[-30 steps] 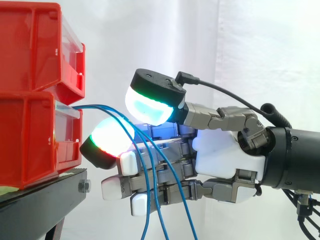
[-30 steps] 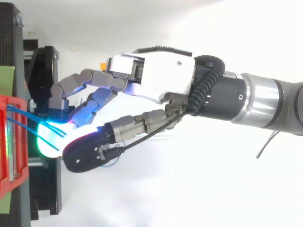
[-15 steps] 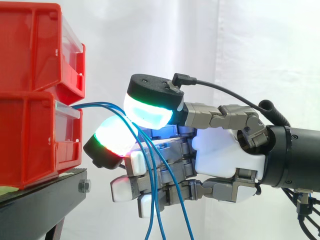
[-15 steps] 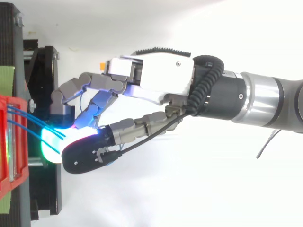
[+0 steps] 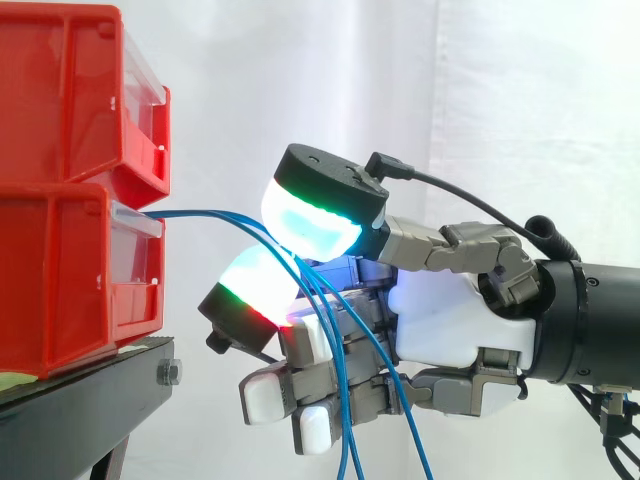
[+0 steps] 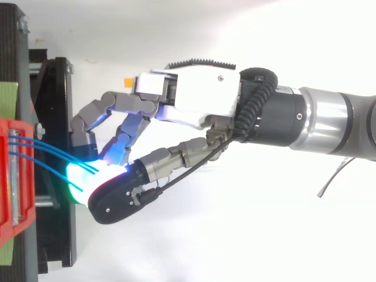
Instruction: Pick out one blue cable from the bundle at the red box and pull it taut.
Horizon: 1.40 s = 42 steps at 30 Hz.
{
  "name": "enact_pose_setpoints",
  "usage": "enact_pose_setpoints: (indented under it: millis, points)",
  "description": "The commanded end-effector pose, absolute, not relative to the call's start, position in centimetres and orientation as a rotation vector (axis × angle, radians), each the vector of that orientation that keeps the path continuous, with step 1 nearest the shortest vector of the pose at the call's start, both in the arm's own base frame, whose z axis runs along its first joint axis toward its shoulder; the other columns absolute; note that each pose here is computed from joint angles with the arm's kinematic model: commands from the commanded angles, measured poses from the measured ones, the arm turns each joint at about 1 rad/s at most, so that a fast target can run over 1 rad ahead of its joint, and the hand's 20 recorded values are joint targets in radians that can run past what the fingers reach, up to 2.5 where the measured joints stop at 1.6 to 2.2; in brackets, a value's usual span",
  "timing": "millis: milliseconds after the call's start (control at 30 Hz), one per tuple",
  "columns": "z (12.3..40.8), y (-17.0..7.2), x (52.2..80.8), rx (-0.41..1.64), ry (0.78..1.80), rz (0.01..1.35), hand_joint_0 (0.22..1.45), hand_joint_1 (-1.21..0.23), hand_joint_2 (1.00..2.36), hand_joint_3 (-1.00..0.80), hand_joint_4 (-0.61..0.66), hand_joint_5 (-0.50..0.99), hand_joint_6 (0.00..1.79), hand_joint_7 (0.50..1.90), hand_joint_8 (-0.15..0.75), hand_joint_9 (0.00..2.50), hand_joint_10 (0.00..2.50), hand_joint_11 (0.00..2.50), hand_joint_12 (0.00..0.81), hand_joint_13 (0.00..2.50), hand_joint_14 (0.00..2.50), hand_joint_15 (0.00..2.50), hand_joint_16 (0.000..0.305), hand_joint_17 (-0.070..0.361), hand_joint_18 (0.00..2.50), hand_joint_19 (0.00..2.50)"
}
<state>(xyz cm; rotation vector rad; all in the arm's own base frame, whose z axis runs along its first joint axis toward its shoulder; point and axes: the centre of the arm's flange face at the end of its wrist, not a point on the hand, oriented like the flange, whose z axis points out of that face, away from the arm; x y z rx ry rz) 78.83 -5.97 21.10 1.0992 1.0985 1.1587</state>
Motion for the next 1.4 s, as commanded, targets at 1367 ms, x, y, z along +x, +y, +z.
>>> enact_pose_setpoints:
  millis: [1367]
  points:
    - [23.7, -7.8, 77.8, 1.052, 1.255, 1.012, 0.78, -0.96, 1.0, -0.5, 0.02, -0.18, 0.91, 1.18, 0.301, 1.05, 0.03, 0.82, 0.325, 0.94, 0.02, 0.38, 0.041, 0.092, 0.87, 0.61]
